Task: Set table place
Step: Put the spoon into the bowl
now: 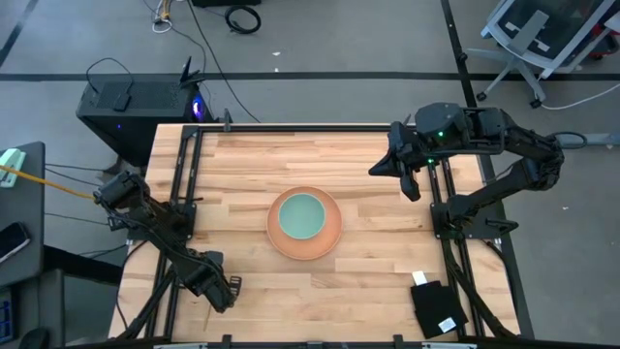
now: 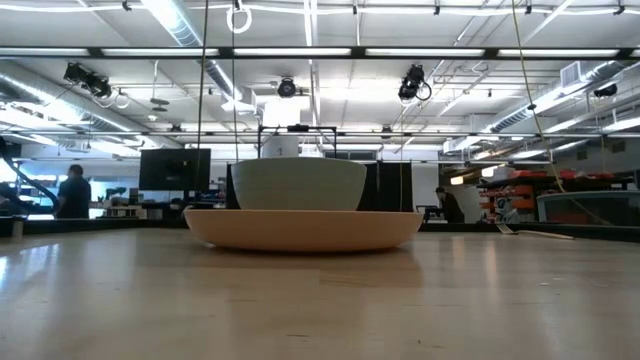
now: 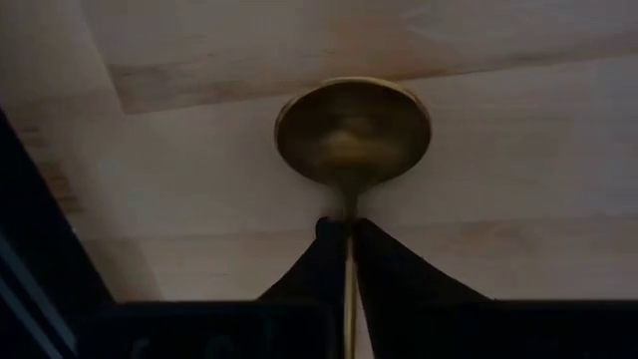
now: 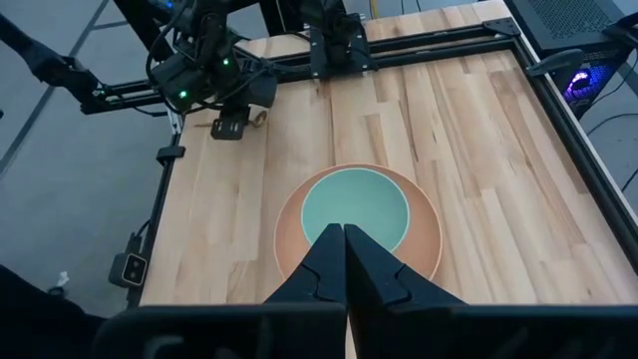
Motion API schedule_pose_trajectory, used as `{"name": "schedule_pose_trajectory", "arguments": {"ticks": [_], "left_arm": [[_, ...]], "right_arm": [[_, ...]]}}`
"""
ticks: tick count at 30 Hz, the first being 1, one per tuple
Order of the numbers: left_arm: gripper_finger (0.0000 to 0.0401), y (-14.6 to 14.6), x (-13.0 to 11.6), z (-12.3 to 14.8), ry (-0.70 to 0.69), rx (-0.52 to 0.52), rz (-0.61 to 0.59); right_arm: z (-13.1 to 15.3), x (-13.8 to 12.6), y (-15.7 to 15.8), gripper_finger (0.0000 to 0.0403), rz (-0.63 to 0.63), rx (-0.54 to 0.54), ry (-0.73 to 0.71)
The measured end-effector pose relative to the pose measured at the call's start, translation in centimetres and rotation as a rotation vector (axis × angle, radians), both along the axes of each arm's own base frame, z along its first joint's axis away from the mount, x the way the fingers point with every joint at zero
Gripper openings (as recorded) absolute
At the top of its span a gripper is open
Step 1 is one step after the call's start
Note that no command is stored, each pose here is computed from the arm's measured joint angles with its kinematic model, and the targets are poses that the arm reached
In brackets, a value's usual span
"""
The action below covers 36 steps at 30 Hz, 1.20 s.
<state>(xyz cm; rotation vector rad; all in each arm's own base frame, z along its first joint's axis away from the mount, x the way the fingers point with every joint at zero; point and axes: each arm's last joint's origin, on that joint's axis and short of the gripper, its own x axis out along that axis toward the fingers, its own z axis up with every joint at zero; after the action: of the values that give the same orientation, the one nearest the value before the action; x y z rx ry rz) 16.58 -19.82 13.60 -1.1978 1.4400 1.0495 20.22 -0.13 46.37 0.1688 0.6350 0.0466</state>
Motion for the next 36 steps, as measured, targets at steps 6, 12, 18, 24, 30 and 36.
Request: {"name": "schedule_pose_trajectory", "arguments": {"ticks": [6,12,18,24,30,36], "left_arm": [[0.0013,0.0,-0.1,0.0,0.021,-0.009,-0.004],[0.0011,0.4,0.1,0.7,0.020,-0.053,0.007],[0.0010,1.1,0.3,2.2,-0.025,-0.086,0.007],[0.0010,2.5,1.0,5.4,-0.087,-0.119,-0.032],[0.0010,6.0,2.8,12.0,-0.099,-0.077,-0.162],[0.0010,10.7,5.5,17.7,-0.191,-0.080,-0.289]], "right_arm": [[0.0,0.0,0.0,0.0001,0.000,0.001,0.000],[0.0,0.0,0.0,0.0001,0.000,0.001,0.000],[0.0,0.0,0.0,0.0001,0.000,-0.001,0.000],[0.0,0.0,0.0,0.0001,0.001,-0.001,0.000],[0.0,0.0,0.0,0.0001,0.005,-0.007,0.000],[0.0,0.0,0.0,0.0001,0.012,-0.018,-0.002]]}}
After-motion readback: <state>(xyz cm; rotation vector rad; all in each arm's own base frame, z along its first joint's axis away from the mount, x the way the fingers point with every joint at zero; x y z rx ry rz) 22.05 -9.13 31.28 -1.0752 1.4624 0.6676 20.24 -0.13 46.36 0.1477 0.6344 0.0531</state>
